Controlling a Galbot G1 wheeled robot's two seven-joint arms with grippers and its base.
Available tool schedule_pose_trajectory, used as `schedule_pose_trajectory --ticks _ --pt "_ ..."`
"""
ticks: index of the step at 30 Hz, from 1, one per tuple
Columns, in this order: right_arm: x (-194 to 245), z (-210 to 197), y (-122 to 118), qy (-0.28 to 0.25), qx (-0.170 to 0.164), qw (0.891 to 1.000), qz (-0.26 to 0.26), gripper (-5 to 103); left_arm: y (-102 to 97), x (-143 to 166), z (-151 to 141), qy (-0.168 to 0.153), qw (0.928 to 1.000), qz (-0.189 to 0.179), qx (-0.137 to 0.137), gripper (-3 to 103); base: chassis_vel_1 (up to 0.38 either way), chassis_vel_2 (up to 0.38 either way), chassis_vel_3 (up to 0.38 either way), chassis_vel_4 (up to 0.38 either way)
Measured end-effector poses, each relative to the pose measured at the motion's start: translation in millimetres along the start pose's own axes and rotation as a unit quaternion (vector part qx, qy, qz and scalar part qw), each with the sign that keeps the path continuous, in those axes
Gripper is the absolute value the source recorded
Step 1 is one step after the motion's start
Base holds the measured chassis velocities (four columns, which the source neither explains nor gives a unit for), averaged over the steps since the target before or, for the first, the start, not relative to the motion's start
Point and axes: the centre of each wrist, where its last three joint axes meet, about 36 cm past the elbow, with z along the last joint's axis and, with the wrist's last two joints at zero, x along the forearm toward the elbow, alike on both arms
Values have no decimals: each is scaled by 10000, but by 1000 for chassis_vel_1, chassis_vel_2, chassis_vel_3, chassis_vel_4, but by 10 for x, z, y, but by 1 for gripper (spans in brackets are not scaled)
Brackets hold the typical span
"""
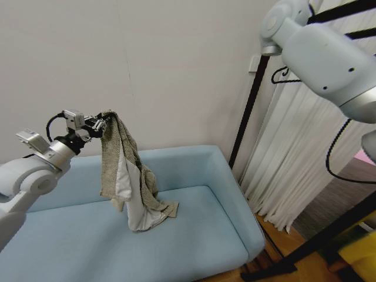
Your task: Pick up the clothes from the sofa and hang them on the clothes hanger.
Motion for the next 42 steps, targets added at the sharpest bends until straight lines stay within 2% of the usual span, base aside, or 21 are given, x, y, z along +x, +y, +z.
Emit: schedule_pose_trajectory --ticks 4,10,16,19,20,21,24,26,27,30,34,36,40,41,42 --pt "-25 39 31 291 -43 9994 158 100 -92 22 70 16 10000 41 59 7 0 0 0 0" --pt "-129 81 0 516 -95 9983 244 100 -121 39 74 38 9999 96 44 7 0 0 0 0" --pt "-297 15 -69 853 -401 9952 246 102 -87 35 62 14 10000 86 18 7 0 0 0 0" --pt "-331 20 -55 886 -420 9949 230 96 -97 34 71 15 10000 94 28 7 0 0 0 0" --pt "-347 29 -38 892 -423 9949 225 91 -110 33 81 22 9999 110 40 7 0 0 0 0" --pt "-362 35 -21 907 -429 9947 230 91 -117 32 88 28 9999 119 49 7 0 0 0 0" --pt "-399 50 37 968 -457 9939 249 76 -139 25 96 9 9999 141 77 7 0 0 0 0" --pt "-405 54 45 965 -452 9940 246 76 -142 25 99 3 9999 141 86 7 0 0 0 0" --pt "-413 57 54 953 -443 9942 237 65 -147 26 107 -4 9999 141 100 7 0 0 0 0" --pt "-439 53 50 967 -449 9940 251 59 -158 34 133 -3 9998 143 124 7 0 0 0 0" --pt "-472 57 18 970 -439 9940 253 37 -163 41 167 -44 9998 134 155 7 0 0 0 0" --pt "-477 57 14 972 -439 9940 251 37 -159 40 171 -46 9998 131 158 7 0 0 0 0" --pt "-488 67 -15 952 -415 9943 250 16 -143 37 179 -63 9998 121 166 7 0 0 0 0" --pt "-488 67 -15 952 -415 9943 250 16 -143 37 179 -63 9998 121 166 7 0 0 0 0" --pt "-476 84 -15 942 -392 9945 252 10 -143 37 183 -65 9998 122 172 7 0 0 0 0"
